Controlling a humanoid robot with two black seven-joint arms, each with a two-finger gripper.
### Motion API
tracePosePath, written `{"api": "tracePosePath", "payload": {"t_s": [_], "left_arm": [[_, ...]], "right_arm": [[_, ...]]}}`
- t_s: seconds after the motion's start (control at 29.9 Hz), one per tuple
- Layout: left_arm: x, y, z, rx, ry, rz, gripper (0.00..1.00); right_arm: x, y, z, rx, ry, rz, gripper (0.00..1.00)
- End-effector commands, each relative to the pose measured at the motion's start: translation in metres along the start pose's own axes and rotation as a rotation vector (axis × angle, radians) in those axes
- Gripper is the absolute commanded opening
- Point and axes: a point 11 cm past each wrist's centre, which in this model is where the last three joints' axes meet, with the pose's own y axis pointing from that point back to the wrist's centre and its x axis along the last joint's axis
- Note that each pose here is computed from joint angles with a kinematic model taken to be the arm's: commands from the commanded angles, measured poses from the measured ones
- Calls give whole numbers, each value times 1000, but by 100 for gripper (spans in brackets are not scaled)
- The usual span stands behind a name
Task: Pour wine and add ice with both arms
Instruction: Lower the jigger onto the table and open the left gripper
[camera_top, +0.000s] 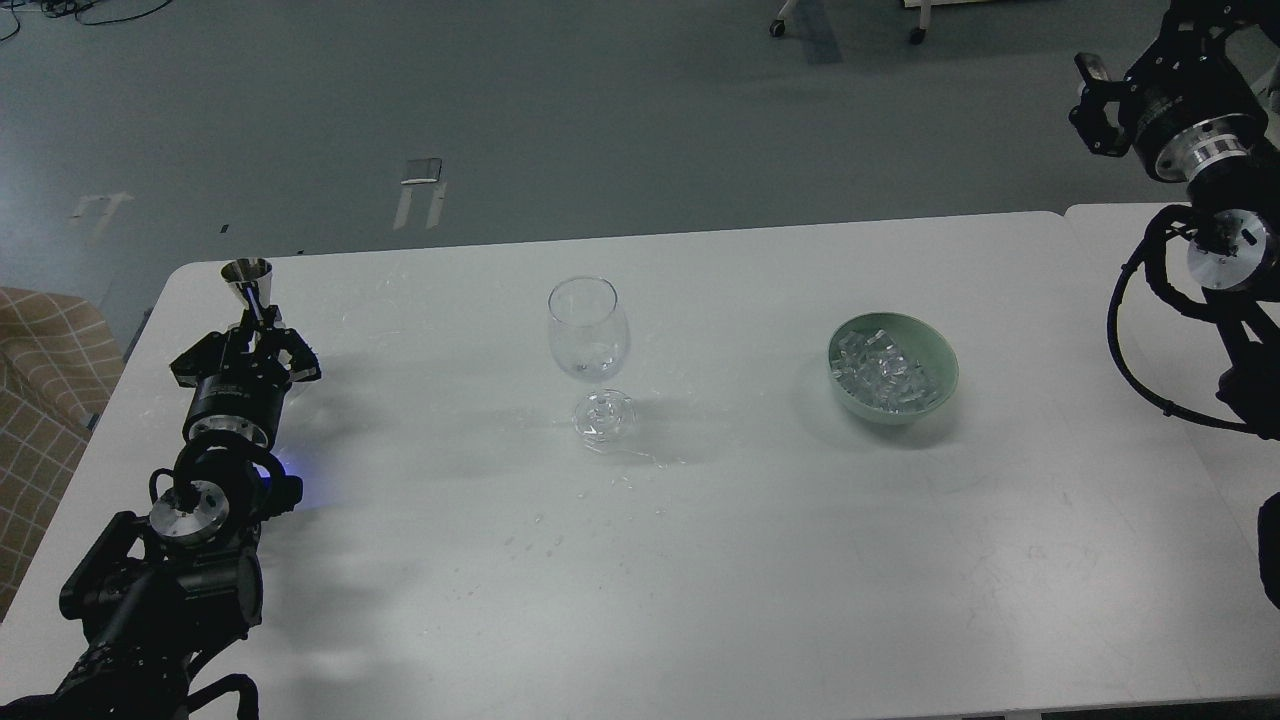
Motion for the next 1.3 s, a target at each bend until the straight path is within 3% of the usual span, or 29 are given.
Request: {"api": "tracePosePath", "payload": {"t_s": [0.0,0.07,0.37,0.9,1.07,1.27], "left_arm": [[-1,-1,0,1,-2,-2,4],[-1,-1,-1,5,-1,-6,12],[-2,-1,-2,5,1,-4,24],[-2,-1,-2,5,-1,-3,31],[-1,-1,-1,5,-2,0,41],[-1,-1,-2,5,-1,0,44]], "right_arm": [[-2,0,1,-1,-1,-4,100],[-2,0,1,-1,-1,-4,100],[-1,0,1,0,0,-2,100],[-3,-2,-3,6,0,-6,100],[-4,-2,-2,6,-2,-7,100],[-3,-1,-1,3,-2,-5,100]]}}
